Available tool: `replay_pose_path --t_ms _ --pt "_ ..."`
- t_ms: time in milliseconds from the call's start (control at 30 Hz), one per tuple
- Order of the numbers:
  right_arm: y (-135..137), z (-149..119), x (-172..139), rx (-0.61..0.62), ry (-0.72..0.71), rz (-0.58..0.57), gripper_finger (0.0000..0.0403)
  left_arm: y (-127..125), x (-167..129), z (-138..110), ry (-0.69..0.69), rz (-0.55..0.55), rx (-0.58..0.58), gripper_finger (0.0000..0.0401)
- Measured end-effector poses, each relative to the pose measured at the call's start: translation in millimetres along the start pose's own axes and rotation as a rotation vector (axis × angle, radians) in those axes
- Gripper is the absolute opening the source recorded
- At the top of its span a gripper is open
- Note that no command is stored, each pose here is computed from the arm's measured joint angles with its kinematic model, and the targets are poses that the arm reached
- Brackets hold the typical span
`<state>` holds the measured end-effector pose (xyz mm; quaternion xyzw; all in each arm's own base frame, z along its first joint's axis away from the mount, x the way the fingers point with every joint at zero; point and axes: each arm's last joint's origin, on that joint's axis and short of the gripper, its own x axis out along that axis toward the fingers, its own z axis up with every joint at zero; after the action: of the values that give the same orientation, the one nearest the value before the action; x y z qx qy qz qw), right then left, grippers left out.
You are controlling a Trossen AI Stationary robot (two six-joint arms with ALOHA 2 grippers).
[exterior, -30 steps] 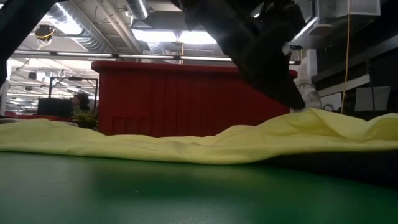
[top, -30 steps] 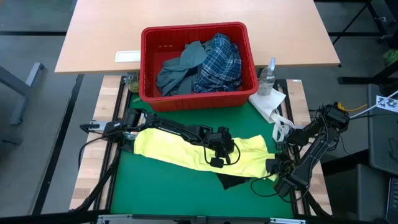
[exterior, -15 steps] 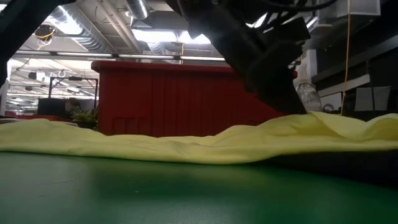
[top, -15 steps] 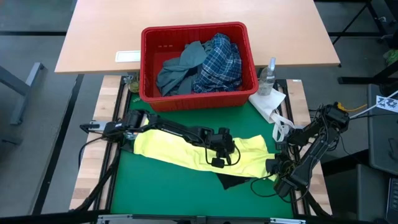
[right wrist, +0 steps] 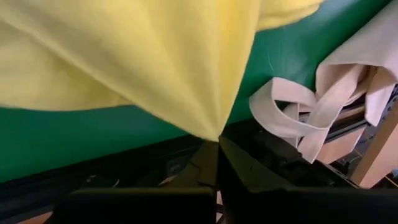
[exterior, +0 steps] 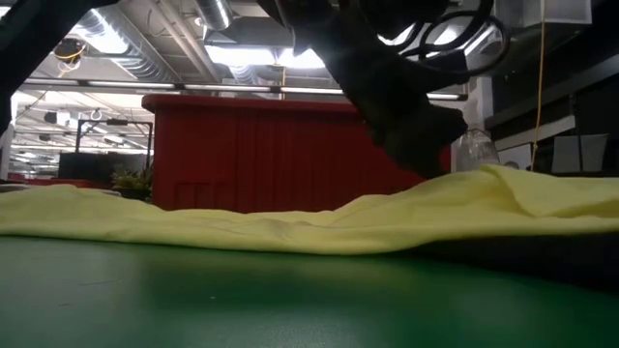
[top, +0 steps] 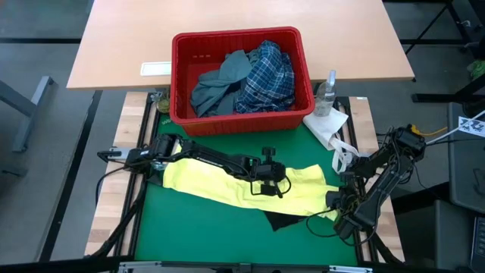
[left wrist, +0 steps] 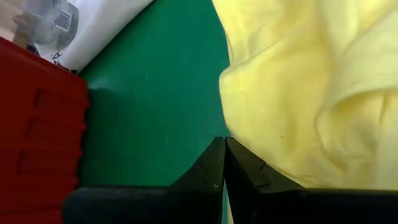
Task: Fold Laundry from Bin
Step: Fold the yellow shirt
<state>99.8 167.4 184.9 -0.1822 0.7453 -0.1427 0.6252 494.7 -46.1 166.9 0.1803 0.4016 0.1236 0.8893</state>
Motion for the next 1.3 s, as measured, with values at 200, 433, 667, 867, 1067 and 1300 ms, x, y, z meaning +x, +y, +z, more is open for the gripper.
replay_pose_path --t_ms 200,433,667,867,1067,1300 --pt "0.0 0.1 0.0 0.000 -0.003 -0.002 0.0003 -2.4 -1.2 0.5 -0.003 -0.003 0.022 0.0002" --pt "0.0 0.1 0.0 0.000 -0.003 -0.001 0.0003 -10.1 -14.0 15.9 -0.054 -0.049 0.022 0.0010" --pt "0.5 0.4 0.0 0.001 -0.006 0.004 0.0003 -14.5 -17.5 18.2 -0.061 -0.056 0.019 0.0059" --pt "0.6 0.5 0.0 0.001 -0.006 0.005 0.0003 -19.4 -18.7 18.7 -0.077 -0.176 0.011 0.0112" --pt "0.6 0.5 0.0 0.001 -0.006 0.005 0.0003 -18.0 -16.8 18.2 -0.077 -0.179 0.008 0.0130" --pt "0.8 0.6 0.0 0.001 -0.008 0.008 0.0003 -16.3 -7.7 14.1 -0.063 -0.173 0.004 0.0123"
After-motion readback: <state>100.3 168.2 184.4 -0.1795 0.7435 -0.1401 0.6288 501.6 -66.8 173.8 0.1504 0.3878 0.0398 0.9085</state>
